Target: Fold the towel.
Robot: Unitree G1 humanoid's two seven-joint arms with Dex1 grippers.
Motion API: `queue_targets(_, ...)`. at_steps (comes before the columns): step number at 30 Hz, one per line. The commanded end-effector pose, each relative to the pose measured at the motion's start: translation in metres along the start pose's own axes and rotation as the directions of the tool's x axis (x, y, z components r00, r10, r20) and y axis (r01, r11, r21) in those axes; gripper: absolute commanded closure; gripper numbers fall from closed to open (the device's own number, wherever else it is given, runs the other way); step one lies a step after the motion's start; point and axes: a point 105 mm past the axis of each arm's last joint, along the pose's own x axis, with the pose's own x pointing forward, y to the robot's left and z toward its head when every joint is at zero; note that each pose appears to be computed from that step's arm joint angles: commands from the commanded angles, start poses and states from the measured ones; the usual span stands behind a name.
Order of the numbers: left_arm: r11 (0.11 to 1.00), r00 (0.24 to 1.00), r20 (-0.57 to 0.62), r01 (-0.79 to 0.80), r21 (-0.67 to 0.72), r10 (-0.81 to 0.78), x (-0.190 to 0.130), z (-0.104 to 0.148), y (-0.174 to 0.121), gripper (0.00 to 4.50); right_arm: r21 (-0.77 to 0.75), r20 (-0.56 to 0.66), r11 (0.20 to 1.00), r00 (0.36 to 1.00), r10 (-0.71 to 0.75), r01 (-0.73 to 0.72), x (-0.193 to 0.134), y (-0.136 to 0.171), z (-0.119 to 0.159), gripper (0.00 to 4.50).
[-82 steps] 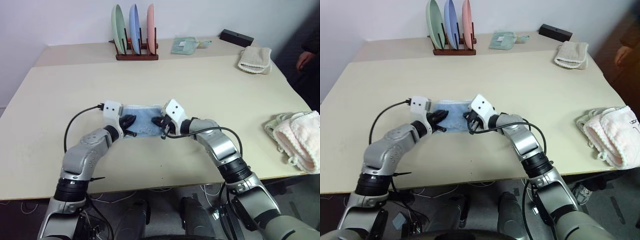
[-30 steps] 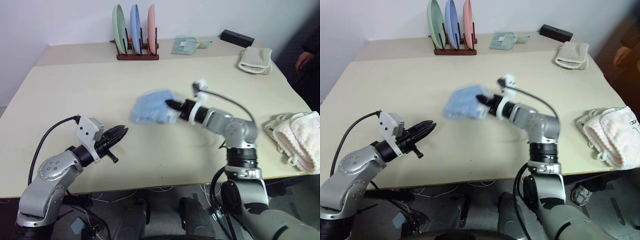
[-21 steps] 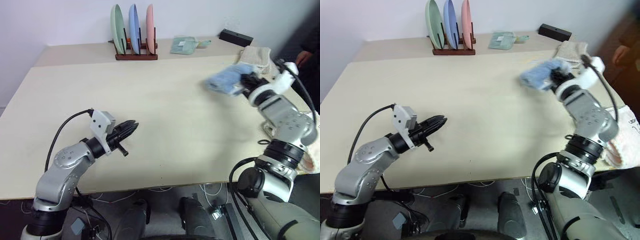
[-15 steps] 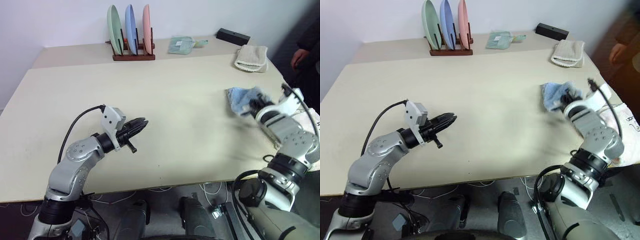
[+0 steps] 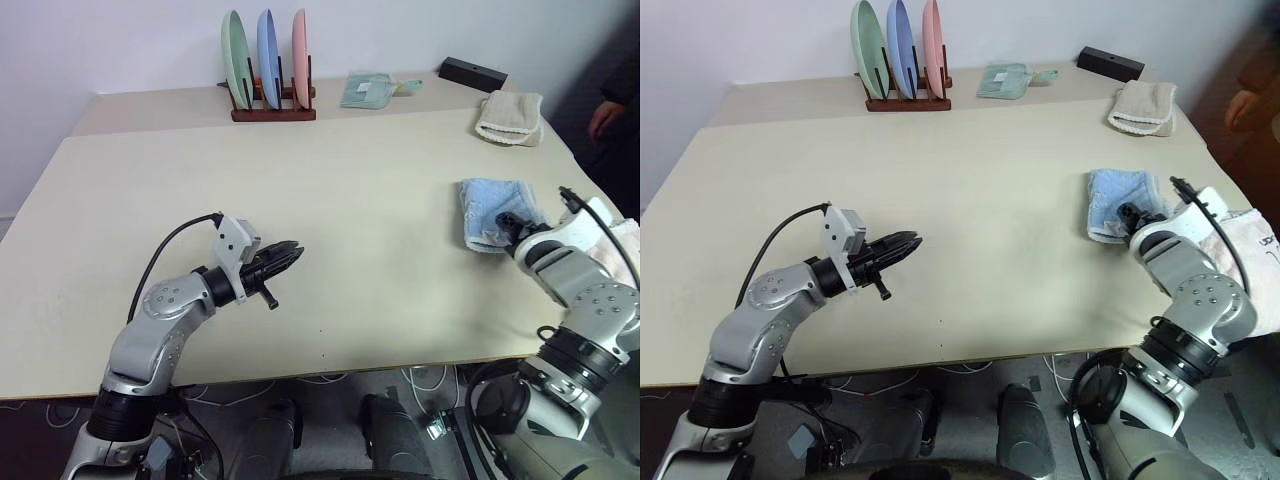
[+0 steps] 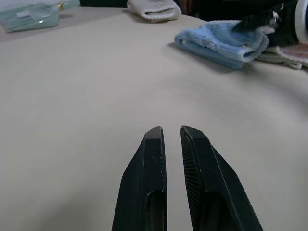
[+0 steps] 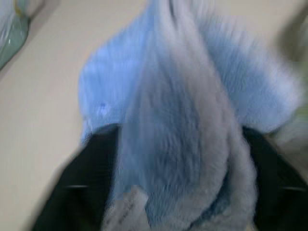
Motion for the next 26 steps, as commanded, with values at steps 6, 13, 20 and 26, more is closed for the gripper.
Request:
queue_targets(6, 0.992, 0.993, 0.067, -0.106, 0.069, 0.102, -0.008, 0.014, 0.021, 3.95, -0.595, 0.247, 0.803, 0.942, 0.227, -0.038, -0.023, 0.054, 0.063, 0.46)
queue_targets(13, 0.929, 0.945, 0.062, -0.328, 0.169, 0.322, -0.046, 0.015, 0.060, 3.95, -0.756, -0.086, 0.451, 0.756, 0.649, -0.474, -0.030, 0.137, 0.010, 0.46)
queue_targets(20, 0.913, 0.929, 0.017, -0.367, 0.178, 0.370, -0.072, 0.008, 0.060, 3.95, -0.675, -0.357, 0.148, 0.495, 0.792, -0.723, -0.045, 0.169, -0.042, 0.46)
queue_targets(26, 0.911, 0.924, -0.003, -0.378, 0.164, 0.383, -0.078, 0.002, 0.048, 3.95, -0.630, -0.425, 0.080, 0.429, 0.797, -0.773, -0.043, 0.169, -0.058, 0.46)
